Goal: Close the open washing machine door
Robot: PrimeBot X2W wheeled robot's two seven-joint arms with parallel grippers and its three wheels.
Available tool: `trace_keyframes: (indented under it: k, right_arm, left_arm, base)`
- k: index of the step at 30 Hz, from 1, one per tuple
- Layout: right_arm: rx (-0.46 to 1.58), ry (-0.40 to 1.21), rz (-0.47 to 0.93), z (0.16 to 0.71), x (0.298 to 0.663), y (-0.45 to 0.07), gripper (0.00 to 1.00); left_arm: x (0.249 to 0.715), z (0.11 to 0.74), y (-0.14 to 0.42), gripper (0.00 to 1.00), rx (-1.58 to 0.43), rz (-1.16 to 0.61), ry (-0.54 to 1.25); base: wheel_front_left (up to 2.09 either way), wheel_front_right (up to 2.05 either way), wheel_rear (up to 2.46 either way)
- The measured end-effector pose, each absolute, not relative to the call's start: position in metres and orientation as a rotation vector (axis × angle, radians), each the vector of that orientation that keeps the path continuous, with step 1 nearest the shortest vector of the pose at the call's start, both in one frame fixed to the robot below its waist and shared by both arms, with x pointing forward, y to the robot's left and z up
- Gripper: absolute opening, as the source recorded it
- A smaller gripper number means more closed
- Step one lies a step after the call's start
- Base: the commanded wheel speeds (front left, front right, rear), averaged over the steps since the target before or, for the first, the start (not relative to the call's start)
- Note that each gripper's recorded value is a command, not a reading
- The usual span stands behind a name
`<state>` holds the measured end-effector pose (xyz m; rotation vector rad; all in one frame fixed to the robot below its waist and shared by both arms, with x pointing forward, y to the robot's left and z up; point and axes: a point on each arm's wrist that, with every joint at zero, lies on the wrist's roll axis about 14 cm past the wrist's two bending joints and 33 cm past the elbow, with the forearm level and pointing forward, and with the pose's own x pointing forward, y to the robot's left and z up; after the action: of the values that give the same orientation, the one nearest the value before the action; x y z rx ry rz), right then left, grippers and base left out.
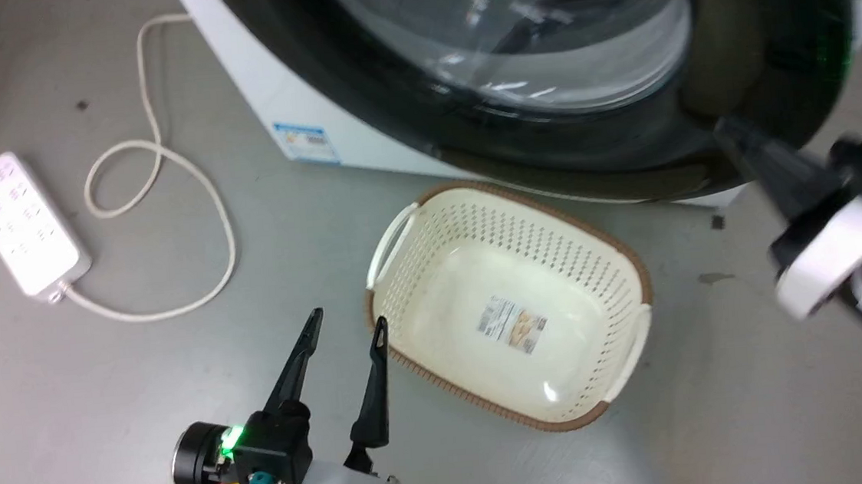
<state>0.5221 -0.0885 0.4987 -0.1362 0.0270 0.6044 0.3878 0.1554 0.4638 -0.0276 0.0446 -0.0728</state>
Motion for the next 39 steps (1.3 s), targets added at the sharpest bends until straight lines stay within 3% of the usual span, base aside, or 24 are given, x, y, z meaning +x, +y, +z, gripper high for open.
trace_keyframes:
  k: [15,28,29,30,39]
  right_arm:
    - [-0.112,0.043,0.471,0.503,0.628,-0.118,0.0]
    - [-0.074,-0.007,0.43,0.522,0.625,-0.115,0.0]
    - [-0.076,-0.022,0.429,0.527,0.621,-0.116,0.27]
    - [-0.077,-0.035,0.426,0.532,0.617,-0.117,1.0]
    - [-0.056,-0.09,0.39,0.545,0.542,-0.129,1.0]
  left_arm:
    - [0.39,0.451,0.168,1.0,-0.016,0.004,0.086]
    - [0.389,0.473,0.168,1.0,-0.036,0.009,0.023]
    - [0.388,0.476,0.168,1.0,-0.037,0.007,0.014]
    - [0.388,0.479,0.168,1.0,-0.038,0.006,0.005]
    - [0.372,0.5,0.164,1.0,-0.061,-0.029,-0.055]
  base:
    - [0.0,0.0,0.0]
    - [0.0,0.0,0.0]
    - [0.0,0.0,0.0]
    - [0.0,0.0,0.0]
    - [0.0,0.0,0.0]
